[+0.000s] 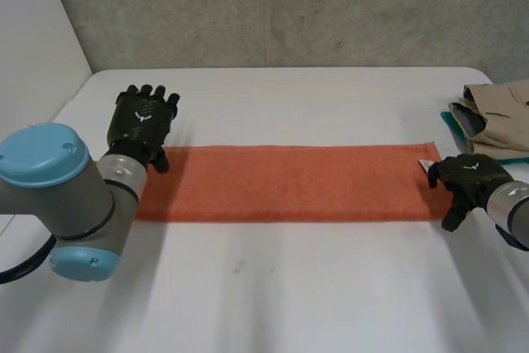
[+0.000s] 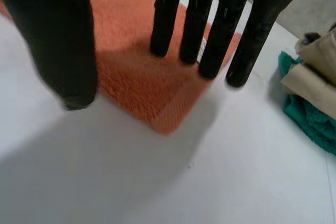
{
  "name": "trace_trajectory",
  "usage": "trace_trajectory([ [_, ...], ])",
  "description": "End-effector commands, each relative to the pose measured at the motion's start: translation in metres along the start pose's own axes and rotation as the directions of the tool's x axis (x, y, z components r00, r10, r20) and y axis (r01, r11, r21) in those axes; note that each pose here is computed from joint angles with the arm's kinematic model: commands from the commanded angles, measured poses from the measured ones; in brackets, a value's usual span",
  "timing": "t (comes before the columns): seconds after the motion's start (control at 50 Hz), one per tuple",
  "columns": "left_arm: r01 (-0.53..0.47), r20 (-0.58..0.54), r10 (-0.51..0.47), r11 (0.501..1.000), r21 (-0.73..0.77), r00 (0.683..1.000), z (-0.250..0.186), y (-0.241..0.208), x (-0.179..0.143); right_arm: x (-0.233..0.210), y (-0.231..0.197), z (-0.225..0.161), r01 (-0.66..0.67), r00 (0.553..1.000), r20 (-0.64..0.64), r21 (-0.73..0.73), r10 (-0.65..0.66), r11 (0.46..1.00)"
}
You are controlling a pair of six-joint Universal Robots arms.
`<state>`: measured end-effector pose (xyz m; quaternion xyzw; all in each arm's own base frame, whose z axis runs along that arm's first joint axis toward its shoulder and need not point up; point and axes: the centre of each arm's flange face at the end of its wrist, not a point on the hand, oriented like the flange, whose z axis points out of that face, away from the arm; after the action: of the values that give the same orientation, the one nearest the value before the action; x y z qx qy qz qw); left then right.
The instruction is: Fold the laundry.
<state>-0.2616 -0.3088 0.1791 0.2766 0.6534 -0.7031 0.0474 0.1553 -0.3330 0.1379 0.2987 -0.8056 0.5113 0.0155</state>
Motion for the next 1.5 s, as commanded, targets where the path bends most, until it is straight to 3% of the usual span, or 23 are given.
trace_trajectory([
  [0.02,-0.005,-0.004,0.005,1.0,-0.004,1.0,0.0,0.002,0.001,0.003,0.011,0.017,0.041,0.999,-0.016,-0.004,-0.041,0.999],
  [0.24,-0.003,0.001,0.003,1.0,0.0,1.0,0.0,0.0,0.0,0.028,0.019,0.015,0.004,0.997,-0.074,-0.036,-0.007,0.999],
  [0.48,-0.002,0.0,0.002,1.0,0.006,1.0,-0.006,-0.004,-0.001,0.026,0.013,-0.005,-0.016,0.999,-0.034,0.02,0.016,1.0],
  [0.92,-0.001,-0.006,0.001,1.0,-0.006,1.0,-0.007,0.0,0.0,0.03,0.028,0.035,0.01,0.999,-0.044,0.033,-0.009,0.999],
  [1.1,0.001,0.005,-0.001,1.0,0.003,1.0,-0.007,-0.004,-0.003,0.042,0.014,0.018,0.012,0.993,-0.119,0.079,-0.002,0.997],
  [1.18,0.002,0.014,-0.003,1.0,0.02,1.0,-0.008,-0.01,-0.006,0.062,0.004,0.001,0.012,0.984,-0.177,0.106,0.007,0.994],
  [1.28,0.004,0.016,-0.005,1.0,0.027,1.0,-0.009,-0.014,-0.007,0.123,0.032,-0.013,-0.031,0.946,-0.323,0.039,0.042,0.999],
  [1.36,0.004,0.016,-0.004,1.0,0.025,1.0,-0.011,-0.014,-0.008,0.153,0.045,-0.021,0.004,0.928,-0.373,0.008,-0.001,1.0],
  [1.5,0.004,0.023,-0.005,0.999,0.035,1.0,-0.012,-0.018,-0.011,0.16,0.027,-0.033,0.066,0.929,-0.366,0.029,-0.051,0.997],
])
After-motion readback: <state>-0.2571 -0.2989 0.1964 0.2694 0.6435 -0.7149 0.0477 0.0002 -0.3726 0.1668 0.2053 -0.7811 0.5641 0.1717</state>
